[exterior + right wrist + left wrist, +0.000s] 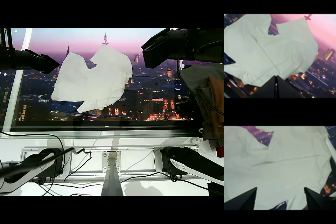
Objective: Fold the clothes and pants, and hang the long-sleeved shirts on hangers.
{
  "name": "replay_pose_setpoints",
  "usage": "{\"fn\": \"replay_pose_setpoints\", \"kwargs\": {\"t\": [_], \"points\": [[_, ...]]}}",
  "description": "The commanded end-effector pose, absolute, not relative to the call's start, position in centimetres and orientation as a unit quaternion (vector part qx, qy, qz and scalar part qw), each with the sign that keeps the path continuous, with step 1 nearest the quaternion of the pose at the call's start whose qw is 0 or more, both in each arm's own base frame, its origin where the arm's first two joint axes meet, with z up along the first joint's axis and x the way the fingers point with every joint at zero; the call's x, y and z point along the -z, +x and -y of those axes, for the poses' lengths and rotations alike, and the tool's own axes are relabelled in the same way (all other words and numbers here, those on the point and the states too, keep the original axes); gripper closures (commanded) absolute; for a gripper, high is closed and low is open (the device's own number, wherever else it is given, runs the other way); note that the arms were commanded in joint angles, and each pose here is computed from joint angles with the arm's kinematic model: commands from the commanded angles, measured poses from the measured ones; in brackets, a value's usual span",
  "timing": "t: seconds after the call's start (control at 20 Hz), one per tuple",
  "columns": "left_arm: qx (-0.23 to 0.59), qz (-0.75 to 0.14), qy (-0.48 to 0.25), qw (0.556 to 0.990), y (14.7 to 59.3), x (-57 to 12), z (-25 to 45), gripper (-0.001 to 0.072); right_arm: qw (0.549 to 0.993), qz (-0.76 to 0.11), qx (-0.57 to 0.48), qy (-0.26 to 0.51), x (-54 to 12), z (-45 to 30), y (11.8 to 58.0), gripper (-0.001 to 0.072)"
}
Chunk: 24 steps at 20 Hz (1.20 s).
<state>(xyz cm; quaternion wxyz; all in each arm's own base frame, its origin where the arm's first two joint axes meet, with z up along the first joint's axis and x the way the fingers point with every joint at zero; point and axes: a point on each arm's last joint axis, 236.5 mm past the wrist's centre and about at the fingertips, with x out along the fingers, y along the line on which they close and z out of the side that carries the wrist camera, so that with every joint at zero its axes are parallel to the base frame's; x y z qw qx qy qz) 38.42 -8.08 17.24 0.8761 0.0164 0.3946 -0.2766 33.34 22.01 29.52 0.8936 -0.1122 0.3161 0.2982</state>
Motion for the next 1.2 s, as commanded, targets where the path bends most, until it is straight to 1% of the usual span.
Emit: {"fn": "replay_pose_setpoints", "kwargs": {"t": [0.0, 0.8, 0.9, 1.0, 1.05, 1.15], "points": [[0.276, -0.394, 0.016, 0.876, 38.4, -17.3, 8.0, 0.0072, 0.894, -0.316, -0.298, -0.112, -29.5, -22.0, 33.3, 0.0697], [0.28, -0.393, 0.01, 0.876, 38.6, -17.2, 8.3, 0.0072, 0.894, -0.316, -0.298, -0.112, -29.5, -22.0, 33.3, 0.0697], [0.278, -0.381, 0.034, 0.881, 39.6, -17.0, 7.8, 0.0071, 0.894, -0.316, -0.298, -0.112, -29.5, -22.0, 33.3, 0.0697], [0.246, -0.41, 0.072, 0.875, 40.0, -14.8, 5.3, 0.0071, 0.894, -0.316, -0.298, -0.112, -29.5, -22.0, 33.3, 0.0697], [0.221, -0.436, 0.076, 0.869, 39.9, -13.5, 3.5, 0.0071, 0.894, -0.316, -0.298, -0.112, -29.5, -22.0, 33.3, 0.0697], [0.199, -0.477, 0.048, 0.855, 39.3, -11.1, 1.1, 0.0072, 0.894, -0.316, -0.298, -0.112, -29.5, -22.0, 33.3, 0.0697]]}}
